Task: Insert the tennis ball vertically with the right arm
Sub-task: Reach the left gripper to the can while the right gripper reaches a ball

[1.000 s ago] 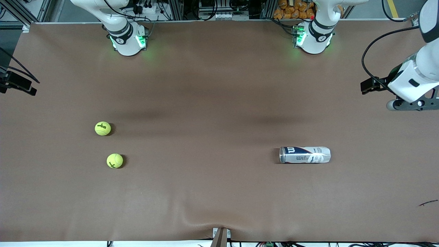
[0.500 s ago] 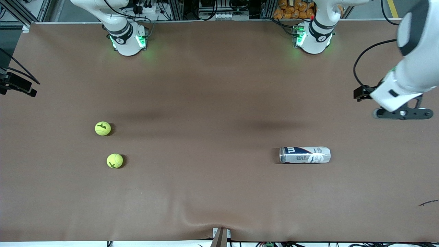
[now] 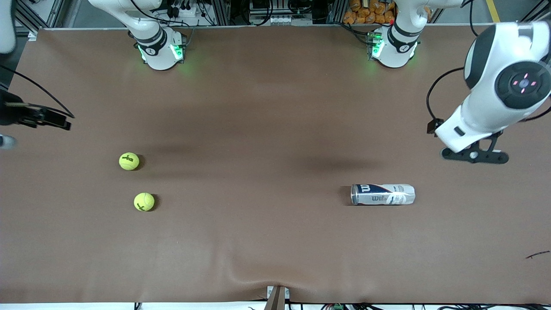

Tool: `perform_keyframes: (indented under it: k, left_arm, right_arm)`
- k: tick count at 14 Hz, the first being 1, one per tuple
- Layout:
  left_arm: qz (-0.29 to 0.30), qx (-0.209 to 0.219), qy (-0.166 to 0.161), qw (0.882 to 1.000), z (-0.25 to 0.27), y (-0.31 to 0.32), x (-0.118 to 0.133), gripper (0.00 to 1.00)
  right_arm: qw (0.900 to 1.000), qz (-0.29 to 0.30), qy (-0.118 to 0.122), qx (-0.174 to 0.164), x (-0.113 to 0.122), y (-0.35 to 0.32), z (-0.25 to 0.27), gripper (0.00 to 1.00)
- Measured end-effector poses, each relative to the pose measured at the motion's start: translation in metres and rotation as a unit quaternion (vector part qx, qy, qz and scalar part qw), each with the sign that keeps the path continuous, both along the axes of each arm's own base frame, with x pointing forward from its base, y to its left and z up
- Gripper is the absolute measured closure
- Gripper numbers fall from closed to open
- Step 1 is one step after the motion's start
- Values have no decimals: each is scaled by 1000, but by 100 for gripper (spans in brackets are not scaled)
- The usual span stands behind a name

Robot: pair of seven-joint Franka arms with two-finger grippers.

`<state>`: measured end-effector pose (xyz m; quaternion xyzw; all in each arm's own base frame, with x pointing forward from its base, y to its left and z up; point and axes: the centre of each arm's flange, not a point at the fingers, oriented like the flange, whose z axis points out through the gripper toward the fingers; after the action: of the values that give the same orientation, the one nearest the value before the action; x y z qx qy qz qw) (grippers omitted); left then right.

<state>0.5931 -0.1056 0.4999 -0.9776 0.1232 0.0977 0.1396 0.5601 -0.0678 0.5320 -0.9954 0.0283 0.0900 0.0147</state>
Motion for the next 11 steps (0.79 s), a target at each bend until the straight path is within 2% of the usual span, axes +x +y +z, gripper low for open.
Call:
perform_keyframes:
  k: [6,8,11]
  left_arm:
    - [-118,-27,16,993,-85,-10,5,0]
    - [-192,-40,36,980,-110,-13,7,0]
    - [-290,-59,68,953,-150,-18,15,0]
  right_arm:
    - [998,49,44,9,8,18,-101,0]
    - [996,61,58,12,13,19,-126,0]
    - [995,71,68,14,19,18,-151,0]
